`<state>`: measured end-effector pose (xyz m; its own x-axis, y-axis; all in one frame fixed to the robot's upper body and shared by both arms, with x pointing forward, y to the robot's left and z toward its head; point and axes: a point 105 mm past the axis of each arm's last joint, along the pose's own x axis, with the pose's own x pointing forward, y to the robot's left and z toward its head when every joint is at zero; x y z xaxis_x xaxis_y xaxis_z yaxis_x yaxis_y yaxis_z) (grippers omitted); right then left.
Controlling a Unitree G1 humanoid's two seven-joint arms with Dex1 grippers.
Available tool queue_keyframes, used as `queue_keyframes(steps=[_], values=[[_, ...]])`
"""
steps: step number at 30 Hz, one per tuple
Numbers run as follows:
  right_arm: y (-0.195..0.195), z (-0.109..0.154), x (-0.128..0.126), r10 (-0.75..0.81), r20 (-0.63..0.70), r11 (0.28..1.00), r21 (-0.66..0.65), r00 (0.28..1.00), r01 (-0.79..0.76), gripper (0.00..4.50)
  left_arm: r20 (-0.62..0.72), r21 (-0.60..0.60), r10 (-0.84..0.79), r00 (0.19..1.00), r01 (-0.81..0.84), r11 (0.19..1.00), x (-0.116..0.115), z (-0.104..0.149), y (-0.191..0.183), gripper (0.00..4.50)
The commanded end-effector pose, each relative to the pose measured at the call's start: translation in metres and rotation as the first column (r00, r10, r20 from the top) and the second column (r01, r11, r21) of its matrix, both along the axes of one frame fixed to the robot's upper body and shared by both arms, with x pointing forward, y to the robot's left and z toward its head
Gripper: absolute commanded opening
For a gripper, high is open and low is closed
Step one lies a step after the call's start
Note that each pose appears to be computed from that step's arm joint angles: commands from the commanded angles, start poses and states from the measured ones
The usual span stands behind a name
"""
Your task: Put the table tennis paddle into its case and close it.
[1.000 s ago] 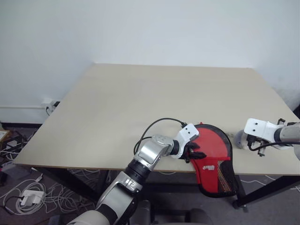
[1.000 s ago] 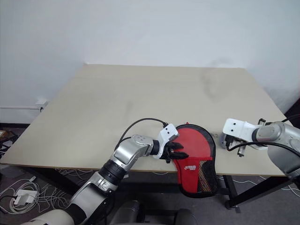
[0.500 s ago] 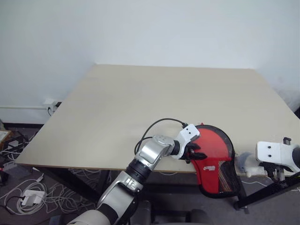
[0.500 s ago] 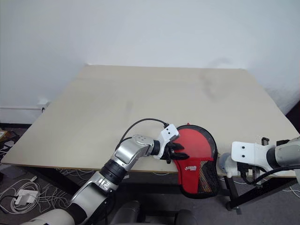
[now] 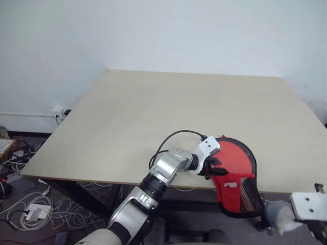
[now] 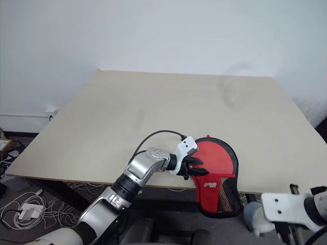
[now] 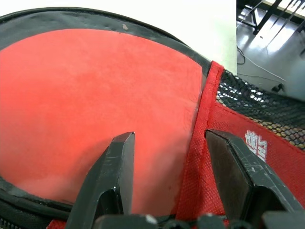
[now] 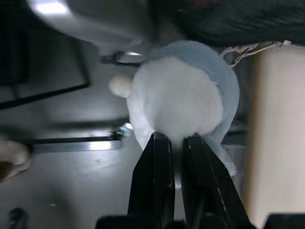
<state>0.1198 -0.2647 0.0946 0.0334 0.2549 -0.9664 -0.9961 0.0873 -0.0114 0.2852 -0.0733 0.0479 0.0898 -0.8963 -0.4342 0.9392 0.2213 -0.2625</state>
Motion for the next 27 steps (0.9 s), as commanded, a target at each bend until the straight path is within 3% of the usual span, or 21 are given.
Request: queue_keyframes(steps=[1,9,18,25,26,27], values=[[0.0,-0.002,-0.014,0.061,-0.046,0.998,-0.021,0.997,-0.062,0.01,-0.094,0.078,-0.01,0.996,0.017,0.997,-0.013,-0.025,0.005,2.43],[-0.013,0.003,-0.033,0.117,-0.116,0.993,-0.017,0.986,-0.12,0.01,-0.104,0.076,-0.01,0.994,0.018,0.997,-0.015,-0.026,0.005,2.43],[0.033,0.009,-0.056,0.241,-0.149,0.962,0.171,0.959,-0.215,0.01,-0.111,0.069,-0.007,0.994,0.015,0.997,-0.016,-0.026,0.004,2.43],[0.025,0.0,-0.018,0.128,-0.022,0.988,0.092,0.991,-0.126,0.01,-0.105,0.073,-0.003,0.994,0.011,0.997,-0.013,-0.026,0.005,2.43],[0.022,0.002,-0.011,0.111,0.009,0.991,0.077,0.994,-0.111,0.61,-0.101,0.074,-0.003,0.995,0.01,0.997,-0.013,-0.026,0.006,2.43],[0.019,0.003,-0.006,0.098,0.033,0.993,0.065,0.995,-0.1,0.88,-0.097,0.074,-0.002,0.995,0.009,0.997,-0.012,-0.025,0.006,2.43]])
